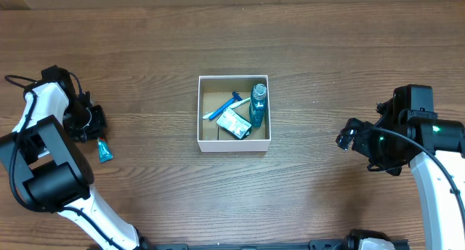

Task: Pack container
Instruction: 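Grasp the Colgate toothpaste tube with the left gripper, then place the toothpaste tube into the box and release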

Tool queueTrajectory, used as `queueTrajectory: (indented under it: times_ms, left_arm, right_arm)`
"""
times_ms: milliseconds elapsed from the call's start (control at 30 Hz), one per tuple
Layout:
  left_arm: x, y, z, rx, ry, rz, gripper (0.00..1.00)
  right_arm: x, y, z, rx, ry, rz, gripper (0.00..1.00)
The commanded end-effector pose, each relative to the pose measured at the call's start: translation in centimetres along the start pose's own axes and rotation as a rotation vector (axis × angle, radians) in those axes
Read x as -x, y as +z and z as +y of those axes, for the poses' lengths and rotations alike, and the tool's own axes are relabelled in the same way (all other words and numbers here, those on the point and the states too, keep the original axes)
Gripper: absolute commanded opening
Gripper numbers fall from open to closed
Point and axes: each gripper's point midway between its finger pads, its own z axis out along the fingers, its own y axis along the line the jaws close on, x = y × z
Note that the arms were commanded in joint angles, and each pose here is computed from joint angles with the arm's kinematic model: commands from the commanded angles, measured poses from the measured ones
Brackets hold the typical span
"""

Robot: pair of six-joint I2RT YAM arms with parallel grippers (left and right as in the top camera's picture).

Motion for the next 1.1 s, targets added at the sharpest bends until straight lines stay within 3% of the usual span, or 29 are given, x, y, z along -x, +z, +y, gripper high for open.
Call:
queueTrajectory:
  times_ms: [0,133,233,367,400,500,633,967,1067]
  left_arm:
    - [1.0,-1.5,-0.5,-0.018,-0.040,0.013,0.04]
    - [2.9,-8.2,-2.2,-0.017,-0.011,-0.096,0.04]
    - [2.8,-15.4,-6.4,-0.055,0.076,-0.274,0.04]
    - [-0.7,-22.3,-14.7,-0.086,0.350,-0.462,0.04]
    - [-3.1,-23.9,-19.5,-0.112,0.495,-0.514,0.04]
    - [-7.4,-23.5,-26.9,-0.164,0.695,-0.510,0.04]
    - [-10.6,-20.7,-32.7,-0.162,0.853,-0.474,0.04]
    - [-10.1,-8.6,-34.7,-0.080,0.841,-0.173,0.04]
    - [-9.9,-7.1,-34.8,-0.067,0.840,-0.146,0.04]
  right_arm:
    - [0.1,-0.1,0.1,0.000,-0.004,-0.010,1.00]
    - [0.1,-0.1,0.1,0.000,-0.004,-0.010,1.00]
    - [0.1,-0.1,0.1,0.000,-0.004,-0.010,1.00]
    - [0.2,-0.1,0.1,0.001,-0.004,-0.011,1.00]
    - [0.2,-0.1,0.1,0.002,-0.005,-0.013,1.00]
    - [0.2,-0.1,0.1,0.002,-0.005,-0.013,1.00]
    - [0.2,-0.1,0.1,0.002,-0.004,-0.012,1.00]
    - [0.1,-0.1,0.1,0.001,-0.003,-0.008,1.00]
    - [0.1,-0.1,0.1,0.001,-0.003,-0.007,1.00]
